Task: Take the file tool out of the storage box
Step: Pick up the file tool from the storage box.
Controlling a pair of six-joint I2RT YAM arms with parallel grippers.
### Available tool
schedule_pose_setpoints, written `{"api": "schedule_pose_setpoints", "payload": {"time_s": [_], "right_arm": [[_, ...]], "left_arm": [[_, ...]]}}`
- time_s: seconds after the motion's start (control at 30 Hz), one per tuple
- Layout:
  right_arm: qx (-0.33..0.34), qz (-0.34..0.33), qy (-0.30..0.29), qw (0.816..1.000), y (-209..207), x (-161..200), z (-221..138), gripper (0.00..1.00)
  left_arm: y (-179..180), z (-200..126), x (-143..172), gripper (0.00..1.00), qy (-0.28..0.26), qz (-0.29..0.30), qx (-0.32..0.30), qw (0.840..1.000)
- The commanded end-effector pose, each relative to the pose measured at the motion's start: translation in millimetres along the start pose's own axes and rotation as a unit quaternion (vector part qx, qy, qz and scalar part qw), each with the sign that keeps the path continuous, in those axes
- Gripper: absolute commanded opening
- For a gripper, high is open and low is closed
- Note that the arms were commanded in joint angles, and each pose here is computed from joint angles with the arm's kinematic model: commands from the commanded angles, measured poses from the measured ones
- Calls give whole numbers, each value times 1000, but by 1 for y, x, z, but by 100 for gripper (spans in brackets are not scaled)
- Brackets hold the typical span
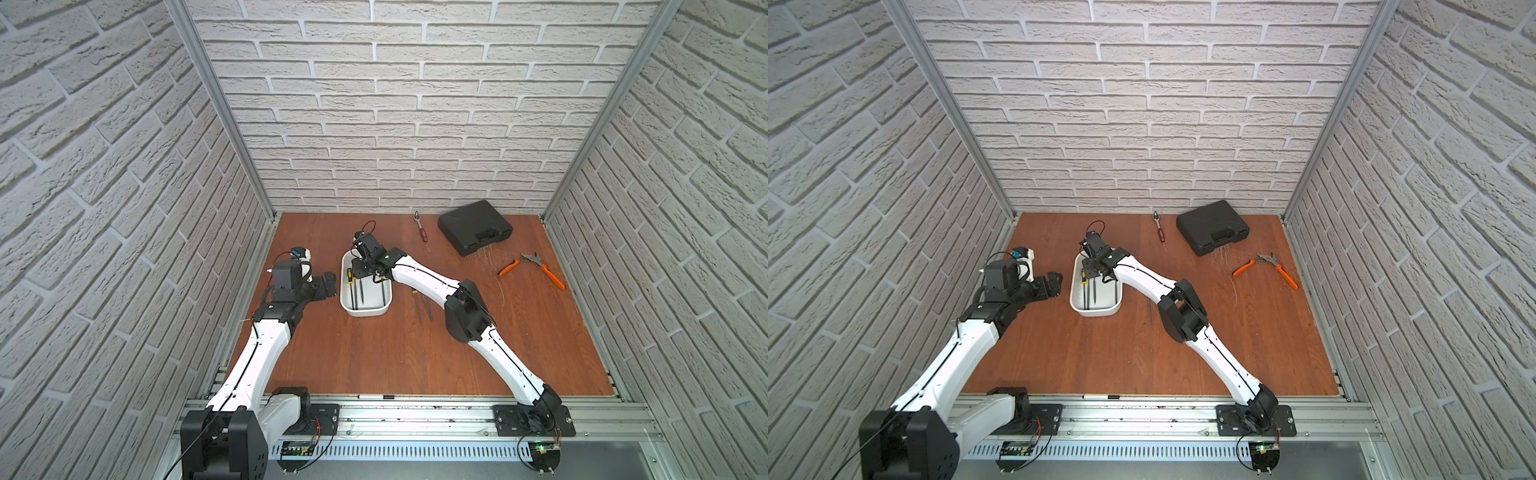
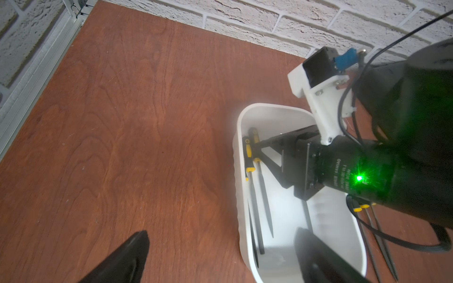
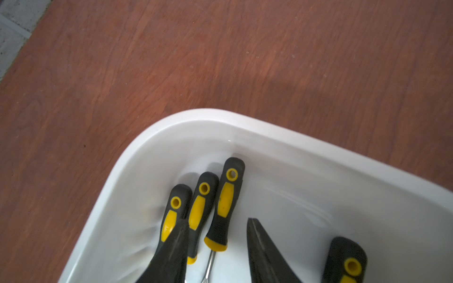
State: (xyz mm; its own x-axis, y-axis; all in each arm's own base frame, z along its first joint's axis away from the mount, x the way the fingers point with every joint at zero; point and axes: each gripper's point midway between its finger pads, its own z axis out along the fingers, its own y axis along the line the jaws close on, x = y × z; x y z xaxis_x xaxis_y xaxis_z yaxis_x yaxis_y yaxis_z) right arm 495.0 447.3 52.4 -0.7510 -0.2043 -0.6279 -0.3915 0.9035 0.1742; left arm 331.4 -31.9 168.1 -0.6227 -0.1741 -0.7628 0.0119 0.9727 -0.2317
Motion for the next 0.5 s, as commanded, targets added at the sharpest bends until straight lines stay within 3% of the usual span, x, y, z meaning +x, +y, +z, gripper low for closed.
{"api": "schedule_pose_setpoints", "payload": {"time_s": [0.0,0.47], "right_arm": [[5,-19,-5,1000,7,2,3,44],[27,-36,9,999,1,13,8,41]], "left_arm": [[-2,-2,-6,99,-21,3,7,1000],[-3,-3,-8,99,-22,3,9,1000]]}}
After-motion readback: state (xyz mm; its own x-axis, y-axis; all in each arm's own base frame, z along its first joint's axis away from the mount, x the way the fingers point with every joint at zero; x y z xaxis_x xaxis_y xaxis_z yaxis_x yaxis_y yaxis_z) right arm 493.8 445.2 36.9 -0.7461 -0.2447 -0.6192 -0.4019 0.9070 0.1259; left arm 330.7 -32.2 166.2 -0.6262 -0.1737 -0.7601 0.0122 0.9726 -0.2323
